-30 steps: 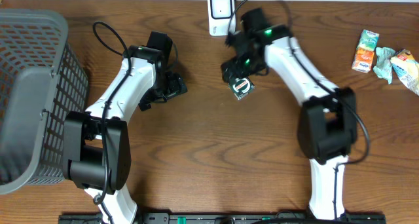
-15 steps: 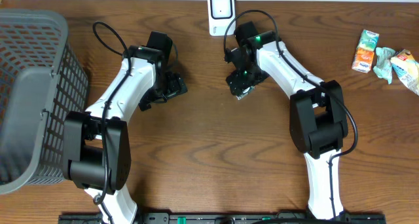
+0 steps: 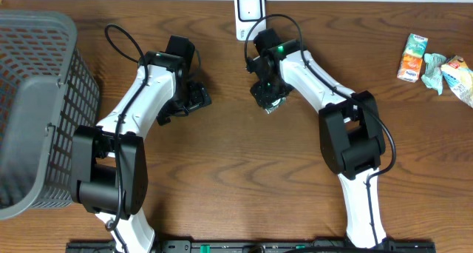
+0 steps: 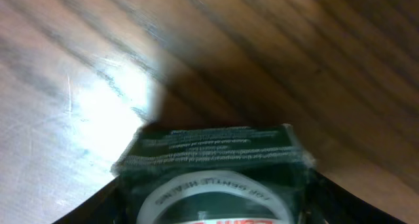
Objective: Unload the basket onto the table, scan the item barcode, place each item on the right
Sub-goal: 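Reach the right gripper down and grasp the Zam-Buk tin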
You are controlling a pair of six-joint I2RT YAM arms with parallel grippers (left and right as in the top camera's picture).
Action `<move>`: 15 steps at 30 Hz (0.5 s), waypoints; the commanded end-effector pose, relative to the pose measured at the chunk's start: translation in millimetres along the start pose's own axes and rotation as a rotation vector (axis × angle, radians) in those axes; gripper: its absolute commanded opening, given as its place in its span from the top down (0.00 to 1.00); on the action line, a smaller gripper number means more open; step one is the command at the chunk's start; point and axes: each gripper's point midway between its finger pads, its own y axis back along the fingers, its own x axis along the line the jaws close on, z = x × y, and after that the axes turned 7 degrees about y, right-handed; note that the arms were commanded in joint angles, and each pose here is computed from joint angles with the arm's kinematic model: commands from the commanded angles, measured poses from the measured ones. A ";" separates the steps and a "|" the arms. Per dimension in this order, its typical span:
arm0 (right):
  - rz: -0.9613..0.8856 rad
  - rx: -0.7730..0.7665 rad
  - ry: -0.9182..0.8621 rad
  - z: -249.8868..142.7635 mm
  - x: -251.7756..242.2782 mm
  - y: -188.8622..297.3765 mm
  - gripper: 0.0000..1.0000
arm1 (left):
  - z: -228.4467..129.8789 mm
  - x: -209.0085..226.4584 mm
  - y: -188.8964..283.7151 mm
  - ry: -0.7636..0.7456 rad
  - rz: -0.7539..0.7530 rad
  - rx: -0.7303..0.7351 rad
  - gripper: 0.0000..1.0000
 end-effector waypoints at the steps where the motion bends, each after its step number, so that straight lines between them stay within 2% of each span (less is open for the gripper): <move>1: -0.002 0.051 -0.038 -9.4 1.7 -18.8 0.36 | -0.6 4.6 -2.2 -0.008 0.019 0.001 0.03; 6: -0.003 0.053 -0.081 -9.8 1.7 -18.5 0.40 | -0.6 4.6 -2.2 -0.008 0.019 0.001 0.02; 11: 0.013 0.055 -0.203 -6.2 3.2 -5.6 0.41 | -0.6 4.6 -2.2 -0.008 0.019 0.001 0.02; 13: 0.077 0.038 -0.240 0.8 9.1 5.4 0.41 | -0.6 4.6 -2.2 -0.008 0.019 0.001 0.02; 15: 0.231 -0.009 -0.261 14.4 24.4 23.2 0.42 | -0.6 4.6 -2.2 -0.008 0.019 0.001 0.02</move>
